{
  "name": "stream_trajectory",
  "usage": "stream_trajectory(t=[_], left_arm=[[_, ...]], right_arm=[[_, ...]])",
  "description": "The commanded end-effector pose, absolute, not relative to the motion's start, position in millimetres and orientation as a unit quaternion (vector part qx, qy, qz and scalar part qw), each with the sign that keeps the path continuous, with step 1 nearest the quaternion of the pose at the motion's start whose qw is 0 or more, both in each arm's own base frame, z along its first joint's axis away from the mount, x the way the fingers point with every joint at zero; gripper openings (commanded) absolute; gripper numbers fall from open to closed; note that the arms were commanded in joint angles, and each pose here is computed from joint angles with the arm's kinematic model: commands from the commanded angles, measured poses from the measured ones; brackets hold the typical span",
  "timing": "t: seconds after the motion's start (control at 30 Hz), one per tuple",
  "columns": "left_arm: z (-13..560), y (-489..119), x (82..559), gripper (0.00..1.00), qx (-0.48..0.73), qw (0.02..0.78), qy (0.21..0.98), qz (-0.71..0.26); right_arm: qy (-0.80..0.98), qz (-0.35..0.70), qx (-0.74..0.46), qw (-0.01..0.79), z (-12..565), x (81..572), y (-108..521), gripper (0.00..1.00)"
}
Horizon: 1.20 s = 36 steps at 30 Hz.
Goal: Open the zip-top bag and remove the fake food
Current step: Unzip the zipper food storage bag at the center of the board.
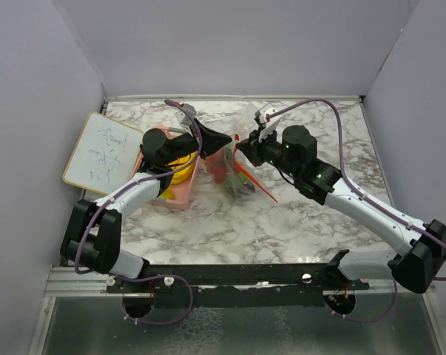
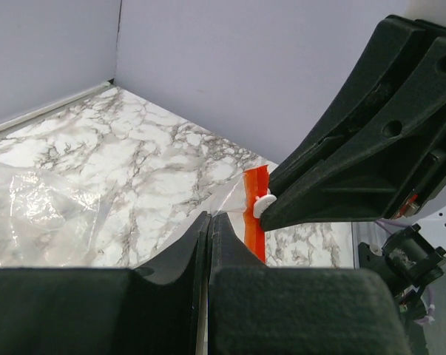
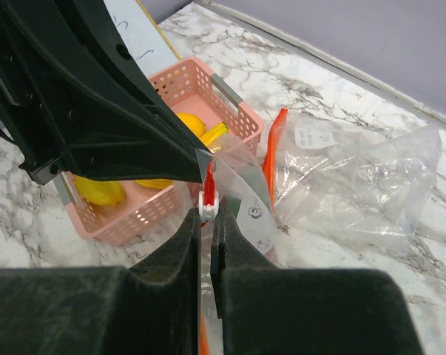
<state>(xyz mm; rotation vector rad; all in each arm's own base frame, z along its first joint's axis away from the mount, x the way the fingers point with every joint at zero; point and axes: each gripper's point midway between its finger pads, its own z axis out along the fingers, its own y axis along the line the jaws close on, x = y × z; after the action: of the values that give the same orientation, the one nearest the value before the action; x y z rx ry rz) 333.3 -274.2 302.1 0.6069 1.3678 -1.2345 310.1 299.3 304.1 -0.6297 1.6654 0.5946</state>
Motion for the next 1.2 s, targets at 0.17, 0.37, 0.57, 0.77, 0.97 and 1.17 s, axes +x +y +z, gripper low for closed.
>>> stream_trajectory(t=[0.17,0.37,0.57,0.77,0.97,1.17], left_arm=[[364.9,-231.5,371.7,0.00,0.161,0.673,0.535,-0.484],[379.8,-231.0,359.5,0.00,0.159,0.676,0.511,-0.507],[378.3,-227.0,358.4,0.00,0.158,0.681,0.518,-0.493],[385.6,-224.0,364.9,0.00,0.146,0.691,0.517,-0.484],[394.4,-214.4,374.0,0.00,0.131,0.702,0.518,-0.470],[396.7,-192.6,383.0,0.00,0.099,0.704,0.521,-0.472]], right_arm=[[0.736,0.252,-0.272,0.567,284.3,301.6,294.1,0.02],[0.738,0.258,-0.279,0.558,280.5,312.9,310.4,0.02],[0.737,0.266,-0.279,0.555,278.4,314.8,316.6,0.02],[0.746,0.268,-0.281,0.542,267.1,311.6,316.3,0.02],[0.753,0.254,-0.275,0.541,261.0,308.3,305.7,0.02],[0.760,0.228,-0.272,0.544,254.8,303.9,289.3,0.02]])
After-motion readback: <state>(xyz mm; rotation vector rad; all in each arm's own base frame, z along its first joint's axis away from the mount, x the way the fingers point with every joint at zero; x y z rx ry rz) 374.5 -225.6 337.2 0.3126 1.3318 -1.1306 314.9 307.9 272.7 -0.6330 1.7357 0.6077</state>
